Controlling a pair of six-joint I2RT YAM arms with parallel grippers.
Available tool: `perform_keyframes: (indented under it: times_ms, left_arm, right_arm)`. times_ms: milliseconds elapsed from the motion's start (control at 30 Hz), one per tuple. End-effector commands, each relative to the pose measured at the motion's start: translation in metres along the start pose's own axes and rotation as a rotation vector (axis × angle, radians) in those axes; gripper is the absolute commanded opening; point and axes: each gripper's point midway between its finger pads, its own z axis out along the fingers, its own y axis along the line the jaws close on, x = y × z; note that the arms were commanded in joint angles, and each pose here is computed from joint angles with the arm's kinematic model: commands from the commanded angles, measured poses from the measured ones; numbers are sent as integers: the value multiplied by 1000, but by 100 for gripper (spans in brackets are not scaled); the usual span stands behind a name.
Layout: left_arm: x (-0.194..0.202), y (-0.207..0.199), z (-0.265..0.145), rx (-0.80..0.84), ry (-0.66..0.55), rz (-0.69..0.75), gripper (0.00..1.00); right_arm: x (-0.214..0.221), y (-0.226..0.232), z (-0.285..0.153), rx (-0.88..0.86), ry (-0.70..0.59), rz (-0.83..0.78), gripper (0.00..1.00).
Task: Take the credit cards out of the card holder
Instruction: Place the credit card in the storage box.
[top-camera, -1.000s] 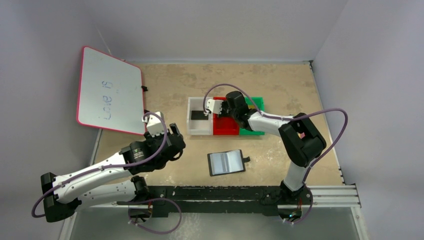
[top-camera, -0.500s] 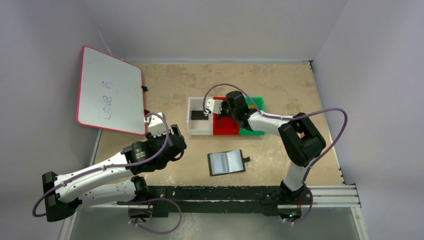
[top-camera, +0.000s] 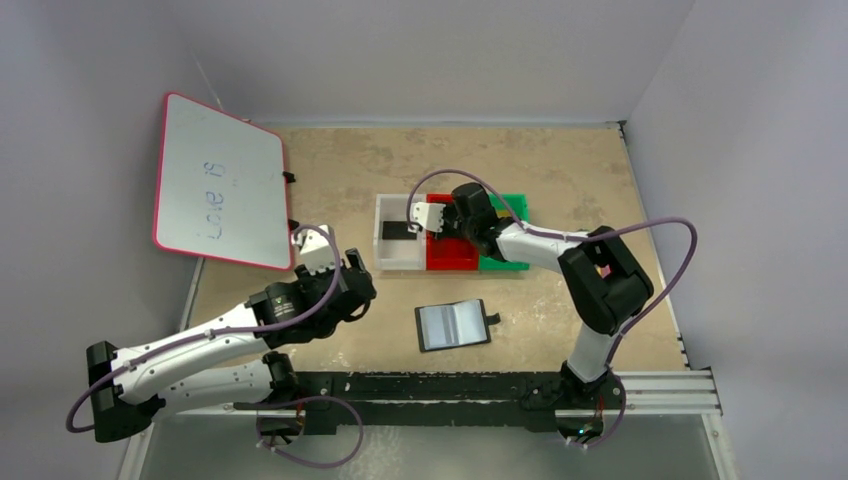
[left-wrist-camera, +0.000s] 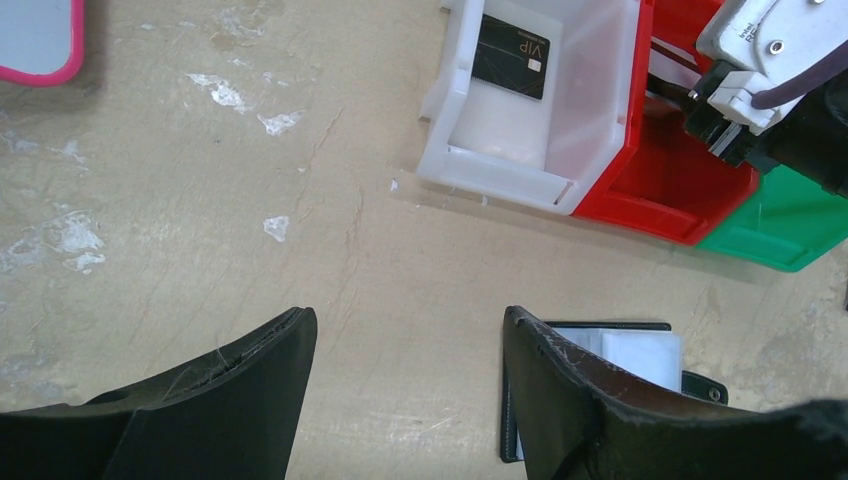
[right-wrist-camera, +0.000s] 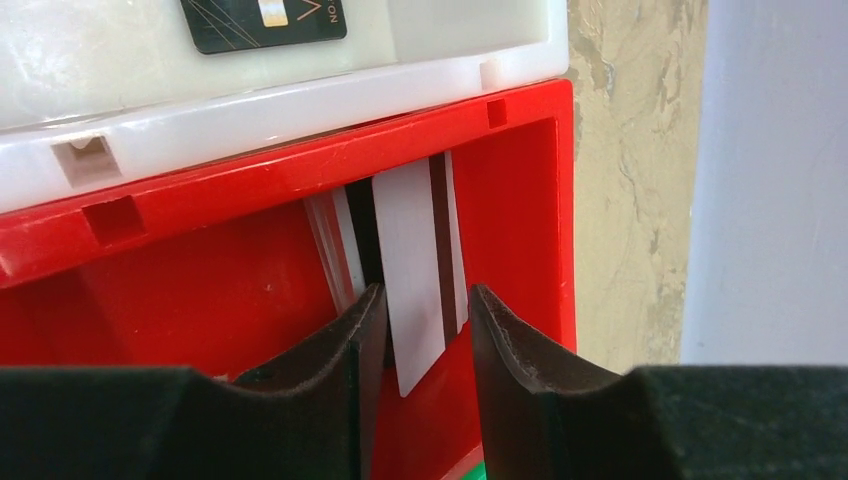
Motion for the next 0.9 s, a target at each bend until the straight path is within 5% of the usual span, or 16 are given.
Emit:
perform_keyframes:
  times_ms: [0, 67, 167, 867]
  left_arm:
    - [2, -5, 2, 16, 5, 16, 68]
    - [3, -5, 3, 14, 10, 22, 68]
    - [4, -5, 3, 15, 14, 21, 68]
    - [3, 1, 2, 3, 6, 17, 67]
  right_arm:
    - [-26, -18, -18, 21, -87, 9, 40]
    - [-27, -16, -19, 13, -96, 11, 40]
    - [-26, -10, -17, -14, -96, 10, 60]
    - [-15, -8, -1, 19, -63, 18, 64]
